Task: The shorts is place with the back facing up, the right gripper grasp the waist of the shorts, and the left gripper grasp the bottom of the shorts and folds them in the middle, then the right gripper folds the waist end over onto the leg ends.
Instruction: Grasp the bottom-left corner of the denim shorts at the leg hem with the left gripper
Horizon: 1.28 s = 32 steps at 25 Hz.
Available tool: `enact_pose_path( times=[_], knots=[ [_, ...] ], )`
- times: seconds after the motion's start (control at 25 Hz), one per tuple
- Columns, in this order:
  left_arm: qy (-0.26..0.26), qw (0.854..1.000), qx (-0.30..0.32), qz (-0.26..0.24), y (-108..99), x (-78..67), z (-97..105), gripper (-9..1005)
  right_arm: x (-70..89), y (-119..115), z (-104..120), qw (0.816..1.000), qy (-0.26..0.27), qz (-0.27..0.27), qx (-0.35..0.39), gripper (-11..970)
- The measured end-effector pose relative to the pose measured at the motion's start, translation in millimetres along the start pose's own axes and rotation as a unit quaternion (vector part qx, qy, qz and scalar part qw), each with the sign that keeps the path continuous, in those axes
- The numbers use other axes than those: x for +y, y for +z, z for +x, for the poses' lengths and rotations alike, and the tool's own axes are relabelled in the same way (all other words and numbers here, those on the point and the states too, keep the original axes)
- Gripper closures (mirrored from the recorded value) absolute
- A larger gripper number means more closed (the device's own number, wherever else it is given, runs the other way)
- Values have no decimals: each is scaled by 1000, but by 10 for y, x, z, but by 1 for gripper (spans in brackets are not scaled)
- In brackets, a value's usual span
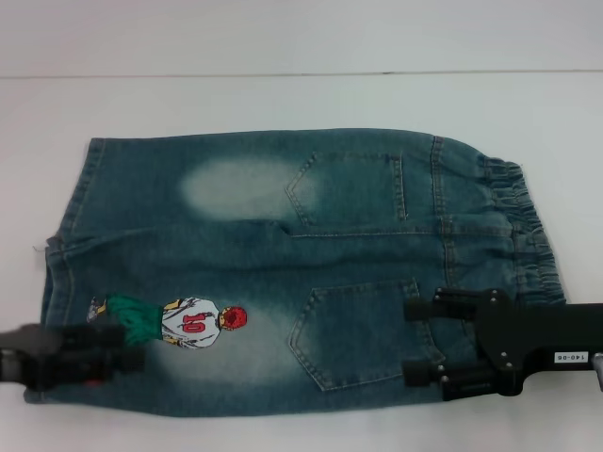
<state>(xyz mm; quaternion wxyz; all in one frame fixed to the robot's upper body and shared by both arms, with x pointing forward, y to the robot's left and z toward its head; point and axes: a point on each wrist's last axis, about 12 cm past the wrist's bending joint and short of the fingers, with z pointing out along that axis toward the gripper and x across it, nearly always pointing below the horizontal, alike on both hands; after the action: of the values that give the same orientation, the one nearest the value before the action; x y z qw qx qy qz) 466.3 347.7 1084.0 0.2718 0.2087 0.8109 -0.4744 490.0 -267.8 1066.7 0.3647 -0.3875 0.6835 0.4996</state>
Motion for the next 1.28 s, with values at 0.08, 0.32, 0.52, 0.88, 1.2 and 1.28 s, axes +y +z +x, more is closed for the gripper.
enact_pose_path(
  times=[0.08,0.32,0.52,0.88,1.2,1.28],
  knots=[
    [-23,1000,3,-18,-77,-4,-68,172,-3,-8,-4,1000,-1,1,0,32],
    [-140,984,23,-106,-369,6,-283,171,-3,-27,0,1000,-3,6,-3,32],
    [-224,962,36,-153,-559,23,-376,172,-8,-63,-1,1000,-4,10,-3,32],
    [-278,935,90,-200,-553,83,-403,172,-56,-42,-17,1000,-14,22,5,32],
    [-292,924,107,-222,-480,168,-355,171,-66,-41,-26,1000,-16,23,6,31],
    [-293,923,113,-223,-452,187,-349,171,-68,-42,-26,1000,-16,24,7,31]
  ],
)
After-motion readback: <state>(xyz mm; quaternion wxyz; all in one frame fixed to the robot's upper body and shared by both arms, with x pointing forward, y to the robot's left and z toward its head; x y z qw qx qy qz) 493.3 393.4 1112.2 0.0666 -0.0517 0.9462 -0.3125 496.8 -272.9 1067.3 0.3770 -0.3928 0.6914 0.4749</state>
